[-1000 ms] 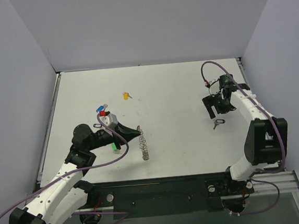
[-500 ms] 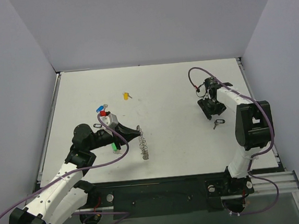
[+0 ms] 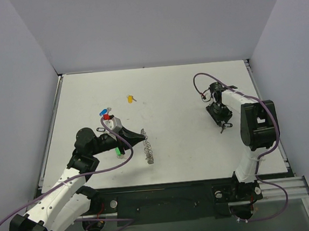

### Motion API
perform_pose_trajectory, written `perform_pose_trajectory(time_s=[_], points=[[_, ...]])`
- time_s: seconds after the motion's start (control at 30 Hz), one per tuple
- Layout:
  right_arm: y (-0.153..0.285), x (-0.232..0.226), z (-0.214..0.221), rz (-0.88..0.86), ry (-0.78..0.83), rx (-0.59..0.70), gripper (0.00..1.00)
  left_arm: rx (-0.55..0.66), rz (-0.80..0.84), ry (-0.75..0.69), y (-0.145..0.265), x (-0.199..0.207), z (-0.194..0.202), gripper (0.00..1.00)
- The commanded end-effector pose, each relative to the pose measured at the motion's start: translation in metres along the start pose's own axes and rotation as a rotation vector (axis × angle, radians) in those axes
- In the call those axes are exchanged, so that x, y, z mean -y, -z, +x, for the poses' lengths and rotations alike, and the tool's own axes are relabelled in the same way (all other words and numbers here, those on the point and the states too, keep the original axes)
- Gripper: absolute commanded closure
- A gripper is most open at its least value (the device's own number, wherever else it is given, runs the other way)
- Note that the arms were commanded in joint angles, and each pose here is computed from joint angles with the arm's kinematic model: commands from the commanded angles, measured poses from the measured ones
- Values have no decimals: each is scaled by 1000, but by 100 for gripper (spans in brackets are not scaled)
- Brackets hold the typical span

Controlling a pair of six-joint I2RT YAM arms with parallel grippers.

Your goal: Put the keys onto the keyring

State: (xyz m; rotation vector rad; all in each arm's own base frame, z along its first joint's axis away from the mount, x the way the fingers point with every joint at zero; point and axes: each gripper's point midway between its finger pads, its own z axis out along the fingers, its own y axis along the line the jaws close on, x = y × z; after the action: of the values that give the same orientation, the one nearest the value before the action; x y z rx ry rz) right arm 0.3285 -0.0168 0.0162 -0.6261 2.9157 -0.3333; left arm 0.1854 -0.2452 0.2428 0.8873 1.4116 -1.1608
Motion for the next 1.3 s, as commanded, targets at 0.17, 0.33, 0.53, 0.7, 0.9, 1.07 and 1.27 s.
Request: perform_pose_trajectory(time_s=[0.17,0.33,0.53,0.7,0.9,1.07,1.27], points=[[6,3,0,25,32,-36,72,69,13,-92,-2,3,-35,100],[5,4,-2,29,35,-43,75,66,14,-90,-2,3,-34,100],[3,3,-1,21,38,-56,78,66,14,-90,-2,3,-34,100],[2,2,-1,12,37,-63,79,68,13,-91,-2,2,-35,100],[3,3,-1,4,28,-68,82,67,13,-90,-2,2,-34,100],[1,3,0,-14,21,-75,88,64,14,-87,-2,2,-34,100],[1,1,1,-20,23,-77,96,64,14,-87,-2,2,-34,100]])
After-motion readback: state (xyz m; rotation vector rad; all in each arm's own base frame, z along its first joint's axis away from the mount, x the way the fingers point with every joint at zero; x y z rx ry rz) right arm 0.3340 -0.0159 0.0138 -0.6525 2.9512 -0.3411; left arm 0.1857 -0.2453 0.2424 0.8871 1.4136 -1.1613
